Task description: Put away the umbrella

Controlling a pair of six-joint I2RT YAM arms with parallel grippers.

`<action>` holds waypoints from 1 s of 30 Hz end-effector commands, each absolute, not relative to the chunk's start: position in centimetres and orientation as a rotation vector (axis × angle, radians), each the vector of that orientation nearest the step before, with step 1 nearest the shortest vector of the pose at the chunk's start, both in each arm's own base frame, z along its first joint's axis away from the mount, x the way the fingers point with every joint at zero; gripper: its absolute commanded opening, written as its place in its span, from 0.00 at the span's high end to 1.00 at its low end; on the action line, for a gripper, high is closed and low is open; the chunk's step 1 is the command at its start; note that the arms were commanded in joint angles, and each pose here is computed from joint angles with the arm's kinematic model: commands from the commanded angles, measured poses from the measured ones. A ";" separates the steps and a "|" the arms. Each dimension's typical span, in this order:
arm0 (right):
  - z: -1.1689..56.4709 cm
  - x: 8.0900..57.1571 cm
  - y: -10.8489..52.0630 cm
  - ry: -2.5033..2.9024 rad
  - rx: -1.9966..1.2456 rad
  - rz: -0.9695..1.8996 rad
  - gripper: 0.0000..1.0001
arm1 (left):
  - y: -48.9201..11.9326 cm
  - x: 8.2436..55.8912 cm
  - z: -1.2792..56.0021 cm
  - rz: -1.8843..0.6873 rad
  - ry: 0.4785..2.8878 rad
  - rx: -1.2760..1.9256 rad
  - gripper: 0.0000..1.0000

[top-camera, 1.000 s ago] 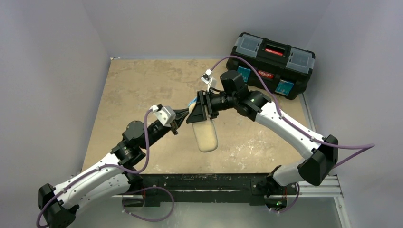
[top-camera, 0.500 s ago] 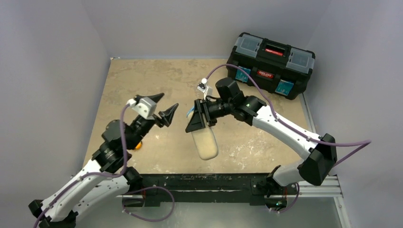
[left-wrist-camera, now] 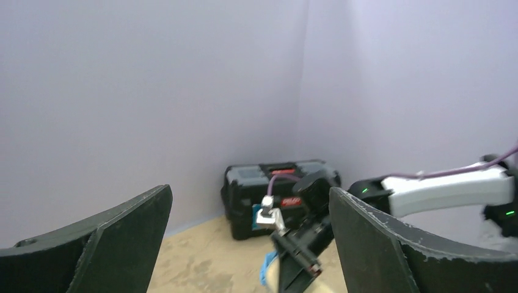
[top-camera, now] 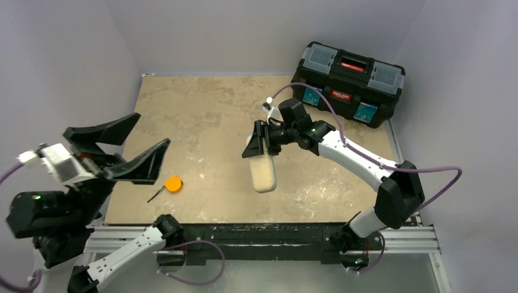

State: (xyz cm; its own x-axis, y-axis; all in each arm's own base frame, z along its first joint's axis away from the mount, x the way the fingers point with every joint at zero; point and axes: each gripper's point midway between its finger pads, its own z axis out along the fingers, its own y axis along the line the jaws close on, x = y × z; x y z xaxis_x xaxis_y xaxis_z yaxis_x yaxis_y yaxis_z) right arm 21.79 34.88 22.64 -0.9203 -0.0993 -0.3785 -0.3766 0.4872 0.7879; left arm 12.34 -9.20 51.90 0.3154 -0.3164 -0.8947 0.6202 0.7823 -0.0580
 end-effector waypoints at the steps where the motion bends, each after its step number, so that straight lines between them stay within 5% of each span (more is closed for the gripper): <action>1: 21.8 25.3 35.3 2.381 -0.332 1.354 1.00 | -8.6 9.2 55.1 -0.818 1.042 0.274 0.00; 12: 13.7 31.7 38.6 2.480 -0.308 1.309 1.00 | -1.7 4.0 63.9 -1.010 0.622 -0.034 0.00; 30: 11.0 37.7 44.3 2.348 -0.356 1.487 1.00 | -1.8 3.5 66.4 -1.062 0.523 -0.047 0.00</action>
